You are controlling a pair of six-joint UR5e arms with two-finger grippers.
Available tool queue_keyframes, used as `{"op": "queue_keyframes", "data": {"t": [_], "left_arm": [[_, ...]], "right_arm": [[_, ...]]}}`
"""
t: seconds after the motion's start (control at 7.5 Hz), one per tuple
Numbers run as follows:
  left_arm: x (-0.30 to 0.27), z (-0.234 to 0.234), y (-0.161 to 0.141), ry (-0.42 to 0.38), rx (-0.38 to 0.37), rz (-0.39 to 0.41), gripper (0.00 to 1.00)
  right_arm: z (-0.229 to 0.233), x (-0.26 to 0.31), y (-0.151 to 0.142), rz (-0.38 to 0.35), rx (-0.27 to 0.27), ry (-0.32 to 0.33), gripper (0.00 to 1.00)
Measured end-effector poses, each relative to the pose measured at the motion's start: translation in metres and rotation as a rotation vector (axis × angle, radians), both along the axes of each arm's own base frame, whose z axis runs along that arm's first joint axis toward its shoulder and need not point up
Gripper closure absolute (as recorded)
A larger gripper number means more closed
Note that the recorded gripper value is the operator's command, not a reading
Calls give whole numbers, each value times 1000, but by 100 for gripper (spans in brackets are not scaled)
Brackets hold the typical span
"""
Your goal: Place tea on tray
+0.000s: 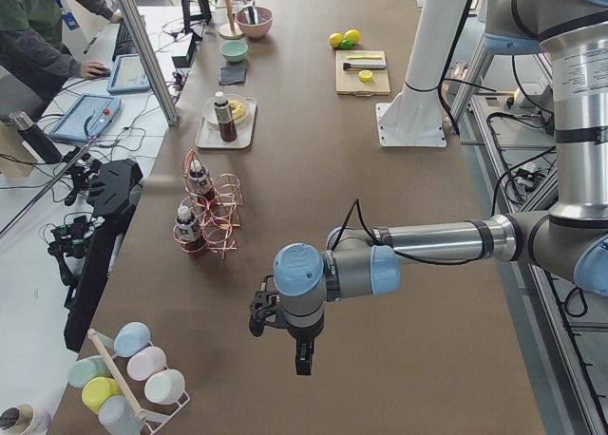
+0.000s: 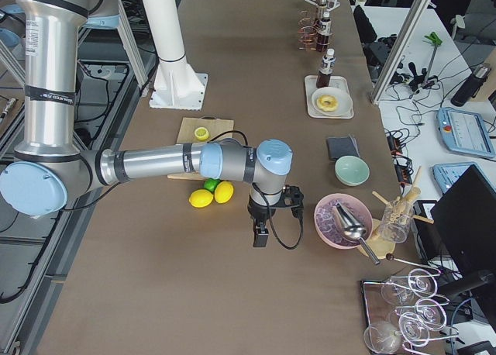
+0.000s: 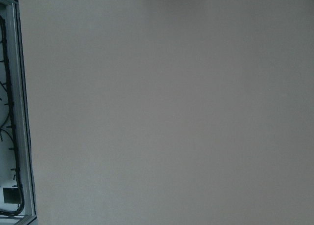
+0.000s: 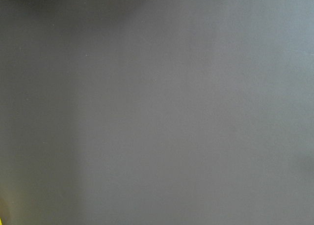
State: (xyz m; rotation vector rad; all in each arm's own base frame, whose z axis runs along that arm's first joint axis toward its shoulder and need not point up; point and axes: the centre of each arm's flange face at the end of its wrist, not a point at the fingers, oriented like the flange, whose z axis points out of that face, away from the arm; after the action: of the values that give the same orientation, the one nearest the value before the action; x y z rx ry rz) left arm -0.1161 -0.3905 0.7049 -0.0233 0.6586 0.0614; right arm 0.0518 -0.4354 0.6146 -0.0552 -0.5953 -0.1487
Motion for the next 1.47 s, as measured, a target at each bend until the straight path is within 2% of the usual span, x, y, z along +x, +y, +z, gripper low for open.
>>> {"op": "queue_keyframes", "data": {"t": [1.47], "left_arm": [[2, 4, 8, 3, -12, 2, 2]], "right_arm": [[3, 0, 0, 4, -11, -1, 0]]}}
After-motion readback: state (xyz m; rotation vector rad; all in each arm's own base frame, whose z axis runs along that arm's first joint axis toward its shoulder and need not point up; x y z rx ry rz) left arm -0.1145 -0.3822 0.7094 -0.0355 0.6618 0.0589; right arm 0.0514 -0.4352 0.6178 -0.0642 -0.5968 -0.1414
